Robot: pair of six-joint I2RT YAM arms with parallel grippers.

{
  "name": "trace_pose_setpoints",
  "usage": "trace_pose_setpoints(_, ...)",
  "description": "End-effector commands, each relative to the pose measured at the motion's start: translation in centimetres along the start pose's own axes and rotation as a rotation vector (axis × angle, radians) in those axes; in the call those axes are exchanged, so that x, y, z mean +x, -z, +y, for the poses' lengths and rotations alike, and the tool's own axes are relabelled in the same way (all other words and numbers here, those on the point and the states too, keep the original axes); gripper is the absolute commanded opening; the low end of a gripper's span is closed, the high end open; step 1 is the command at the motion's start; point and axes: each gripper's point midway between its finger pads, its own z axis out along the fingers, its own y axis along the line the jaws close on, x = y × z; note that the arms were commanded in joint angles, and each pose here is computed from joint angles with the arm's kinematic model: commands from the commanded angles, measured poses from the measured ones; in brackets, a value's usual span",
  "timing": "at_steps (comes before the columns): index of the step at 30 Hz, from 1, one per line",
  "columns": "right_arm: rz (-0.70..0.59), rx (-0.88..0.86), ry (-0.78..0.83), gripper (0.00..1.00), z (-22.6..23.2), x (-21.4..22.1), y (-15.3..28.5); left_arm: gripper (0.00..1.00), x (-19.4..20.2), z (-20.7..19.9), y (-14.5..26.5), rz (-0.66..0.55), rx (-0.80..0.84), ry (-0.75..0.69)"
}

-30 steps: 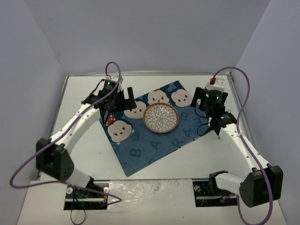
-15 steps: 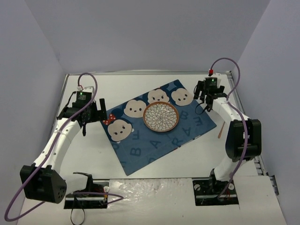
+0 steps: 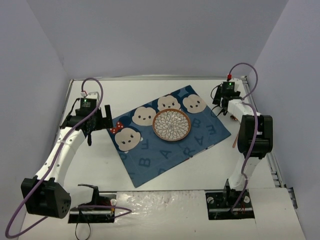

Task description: Set the dinner table for one person

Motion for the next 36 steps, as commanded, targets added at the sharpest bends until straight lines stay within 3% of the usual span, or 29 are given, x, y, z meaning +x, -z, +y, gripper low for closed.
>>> trace_pose_setpoints(1,-0.127,-0.017,-0.037,0.61,0.2,-5.0,-0.8,0.97,-1.9,0.3,0.5,-0.069,-0.012,-0.004)
trace_pose_setpoints(6,-0.127,-0.031,-0.039,0.57,0.5,-5.3,-2.0,0.97,-1.7,0.5,0.2,-0.059,-0.025,-0.006)
trace_pose_setpoints(9,-0.128,-0.041,-0.034,0.49,0.8,-5.4,-2.2,0.97,-1.6,0.6,0.1,-0.053,-0.03,-0.01)
trace_pose_setpoints(17,-0.143,-0.027,0.029,0.02,-0.4,-5.5,-1.1,0.97,-1.5,0.6,-0.1,-0.047,-0.031,-0.012)
trace_pose_setpoints(25,-0.219,-0.116,0.182,0.0,-0.1,-6.3,0.6,0.97,-1.5,0.2,-0.2,-0.044,-0.015,-0.009)
trace_pose_setpoints(36,-0.481,-0.33,0.361,0.0,3.7,-12.6,5.9,0.97,-1.4,0.3,-0.4,-0.038,-0.017,-0.012)
